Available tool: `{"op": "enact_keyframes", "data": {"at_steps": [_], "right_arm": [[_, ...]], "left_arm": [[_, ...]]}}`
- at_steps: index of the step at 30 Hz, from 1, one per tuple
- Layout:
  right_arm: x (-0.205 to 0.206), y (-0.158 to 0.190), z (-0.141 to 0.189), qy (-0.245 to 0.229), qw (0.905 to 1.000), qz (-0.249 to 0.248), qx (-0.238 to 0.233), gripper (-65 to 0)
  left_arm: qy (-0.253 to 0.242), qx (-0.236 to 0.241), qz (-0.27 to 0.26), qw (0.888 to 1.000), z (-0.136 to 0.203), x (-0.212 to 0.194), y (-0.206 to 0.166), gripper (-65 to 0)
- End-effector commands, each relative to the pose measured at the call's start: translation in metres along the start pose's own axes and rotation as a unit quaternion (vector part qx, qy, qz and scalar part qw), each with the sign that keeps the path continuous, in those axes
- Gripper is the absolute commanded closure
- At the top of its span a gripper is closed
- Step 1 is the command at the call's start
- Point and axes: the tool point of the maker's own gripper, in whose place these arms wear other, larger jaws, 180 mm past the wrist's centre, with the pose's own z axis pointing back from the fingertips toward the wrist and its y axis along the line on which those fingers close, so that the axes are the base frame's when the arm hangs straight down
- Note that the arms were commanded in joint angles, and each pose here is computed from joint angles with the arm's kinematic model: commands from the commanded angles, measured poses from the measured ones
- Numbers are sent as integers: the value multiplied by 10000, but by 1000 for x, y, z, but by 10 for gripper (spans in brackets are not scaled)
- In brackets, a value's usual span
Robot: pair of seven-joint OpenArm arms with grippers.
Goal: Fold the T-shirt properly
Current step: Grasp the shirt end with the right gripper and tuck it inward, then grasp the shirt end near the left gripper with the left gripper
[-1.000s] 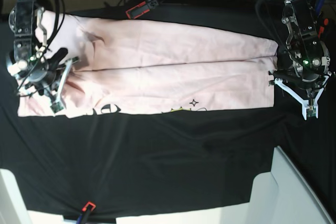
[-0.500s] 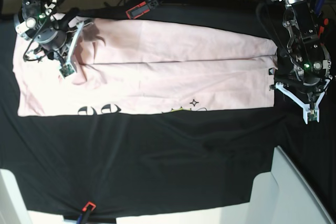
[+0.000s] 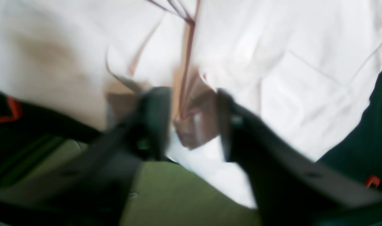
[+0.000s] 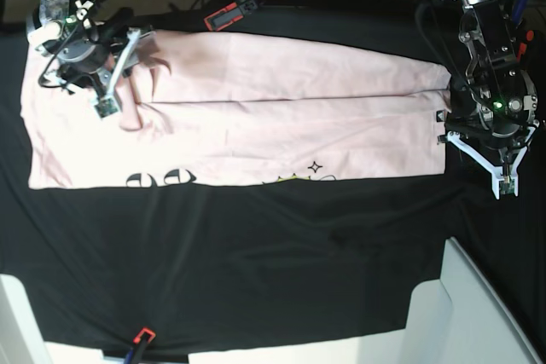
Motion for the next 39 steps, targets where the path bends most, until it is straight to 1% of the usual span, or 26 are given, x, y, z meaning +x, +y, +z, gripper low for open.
{"op": "enact_keyframes", "data": {"at_steps": [1, 3, 5, 9, 11, 13, 14, 15, 16, 18, 20, 21, 23, 24, 27, 30, 33, 34, 37, 39], "right_arm": [[5, -10, 5, -101, 9998, -74, -157, -329], [4, -19, 6, -137, 9994, -177, -256, -331], [7, -36, 9, -344, 9978, -342, -450, -331], [11, -81, 20, -856, 9888, -712, -993, -331], [7, -93, 25, -923, 9856, -819, -1159, -331], [2, -100, 27, -891, 9843, -878, -1249, -331], [2, -100, 27, -883, 9844, -877, -1247, -332], [2, -100, 27, -883, 9844, -877, -1247, -332], [1, -97, 26, -873, 9851, -856, -1210, -332], [-1, -95, 24, -838, 9859, -856, -1169, -332], [-6, -92, 19, -756, 9869, -894, -1111, -332], [-9, -91, 17, -720, 9873, -910, -1086, -332], [-12, -89, 14, -670, 9880, -918, -1044, -332], [-13, -87, 13, -650, 9889, -888, -995, -332], [-13, -76, 11, -637, 9940, -580, -674, -332], [-12, -68, 10, -640, 9960, -412, -478, -332], [-12, -67, 10, -638, 9963, -374, -440, -331], [-13, -67, 10, -629, 9963, -379, -443, -331], [-17, -66, 12, -594, 9966, -364, -437, -331], [-17, -66, 12, -594, 9966, -364, -437, -331]], "left_arm": [[-204, 86, -20, 9998, 2, 13, 7, -286], [-207, 76, -6, 9998, 2, 13, 6, -287], [-204, 40, 19, 9998, 2, 13, 3, -287], [-187, -149, -101, 9997, 4, 12, -16, -289], [-130, -152, -111, 9997, 2, 8, -16, -291], [27, -193, -95, 9998, -3, -2, -18, -291], [97, -259, -2, 9996, -6, -7, -19, -292], [154, -356, 199, 9991, -7, -11, -18, -292], [243, -505, 483, 9973, -8, -15, -19, -307], [511, -813, 1117, 9891, -5, -29, -14, -364], [514, -1121, 1662, 9783, -2, -30, -5, -401], [496, -1224, 1825, 9743, -1, -31, 2, -413], [473, -1356, 1998, 9693, 0, -30, 12, -427], [469, -1385, 2013, 9686, -1, -29, 15, -433], [649, -1368, 2069, 9666, -7, -40, 19, -470], [776, -1339, 2210, 9629, -19, -54, 17, -501], [922, -1318, 2395, 9575, -29, -71, 14, -521], [938, -1333, 2448, 9558, -32, -71, 12, -522], [1194, -1333, 2581, 9494, -40, -88, 8, -521], [1100, -1277, 2640, 9497, -44, -89, 10, -521]]}}
